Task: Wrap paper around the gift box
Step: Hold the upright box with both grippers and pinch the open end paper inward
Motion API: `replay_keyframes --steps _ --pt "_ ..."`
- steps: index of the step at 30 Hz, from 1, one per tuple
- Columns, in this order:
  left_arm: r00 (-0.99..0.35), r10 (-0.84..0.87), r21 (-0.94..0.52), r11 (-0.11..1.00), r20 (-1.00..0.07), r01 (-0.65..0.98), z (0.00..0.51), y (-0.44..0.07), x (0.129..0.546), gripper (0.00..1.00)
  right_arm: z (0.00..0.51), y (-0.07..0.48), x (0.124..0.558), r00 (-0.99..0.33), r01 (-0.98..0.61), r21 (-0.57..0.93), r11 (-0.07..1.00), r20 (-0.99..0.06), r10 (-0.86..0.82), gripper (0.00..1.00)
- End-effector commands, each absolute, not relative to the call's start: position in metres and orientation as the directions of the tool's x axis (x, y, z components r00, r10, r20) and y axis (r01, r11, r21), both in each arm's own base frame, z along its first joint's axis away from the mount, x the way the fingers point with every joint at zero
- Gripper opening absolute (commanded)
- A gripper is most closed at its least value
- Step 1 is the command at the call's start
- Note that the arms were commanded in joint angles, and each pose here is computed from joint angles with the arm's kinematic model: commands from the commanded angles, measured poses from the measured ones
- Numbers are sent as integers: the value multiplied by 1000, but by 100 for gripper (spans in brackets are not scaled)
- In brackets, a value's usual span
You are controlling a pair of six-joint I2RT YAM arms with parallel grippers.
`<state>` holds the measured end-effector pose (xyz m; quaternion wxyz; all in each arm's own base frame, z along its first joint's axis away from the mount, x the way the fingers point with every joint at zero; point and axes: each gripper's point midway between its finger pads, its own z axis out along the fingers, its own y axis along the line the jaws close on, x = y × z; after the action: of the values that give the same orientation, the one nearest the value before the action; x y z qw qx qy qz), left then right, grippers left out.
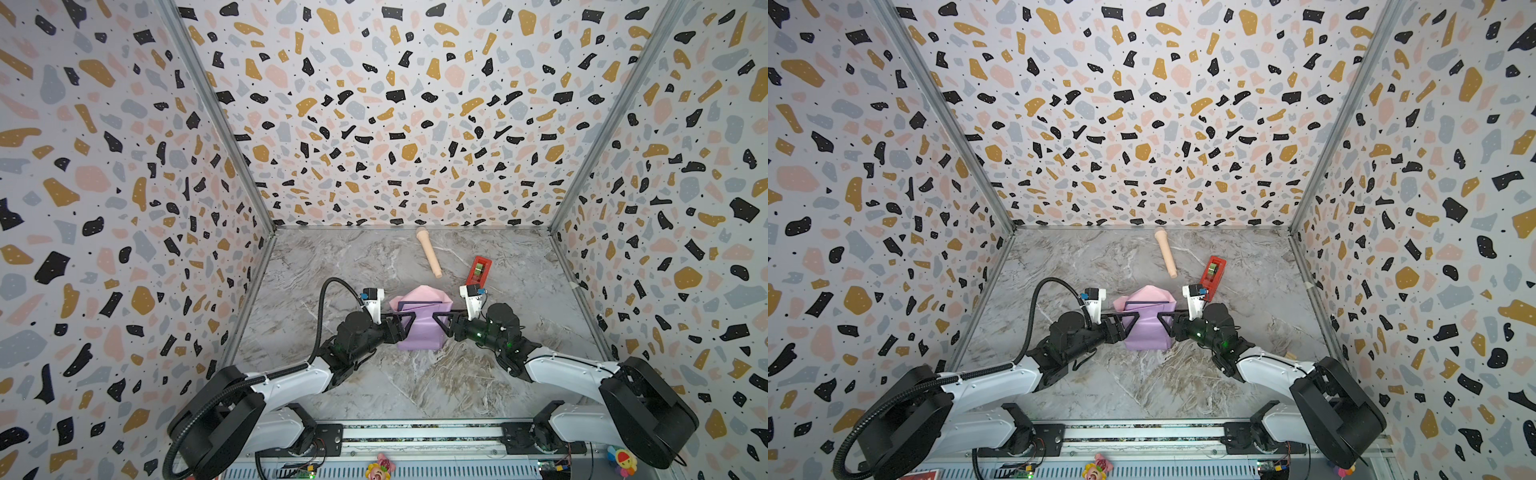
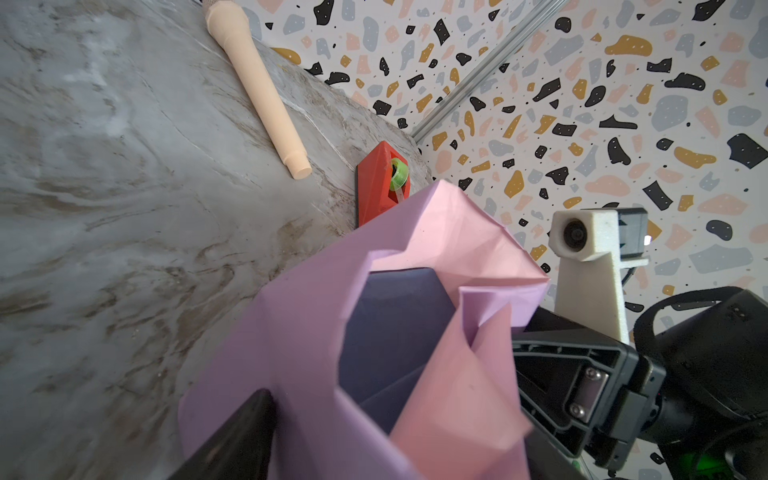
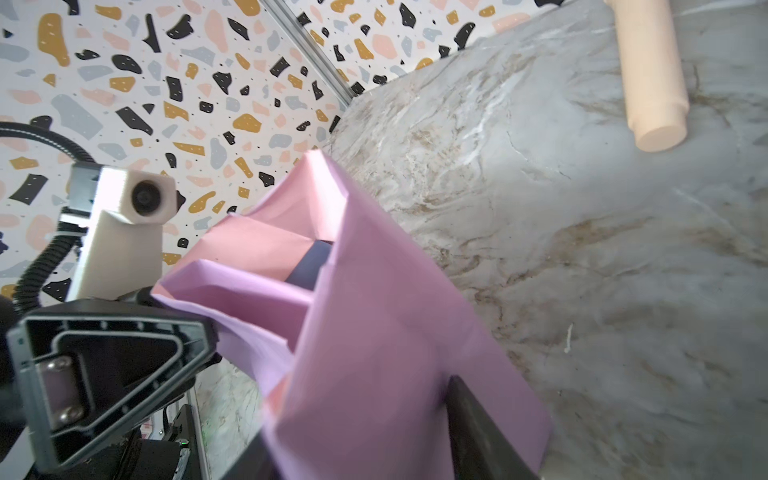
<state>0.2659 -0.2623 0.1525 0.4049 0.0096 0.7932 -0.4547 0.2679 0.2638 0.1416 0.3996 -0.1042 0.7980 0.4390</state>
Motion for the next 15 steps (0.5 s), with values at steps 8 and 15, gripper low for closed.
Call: replay_keyframes --steps 8,15 --pt "-618 -344 -625 713 -707 318 147 -245 285 87 122 263 258 -685 -500 571 651 -721 107 50" --pt "-604 -301 -556 779 -738 290 137 -231 298 88 127 262 262 -668 -509 547 664 -738 96 52"
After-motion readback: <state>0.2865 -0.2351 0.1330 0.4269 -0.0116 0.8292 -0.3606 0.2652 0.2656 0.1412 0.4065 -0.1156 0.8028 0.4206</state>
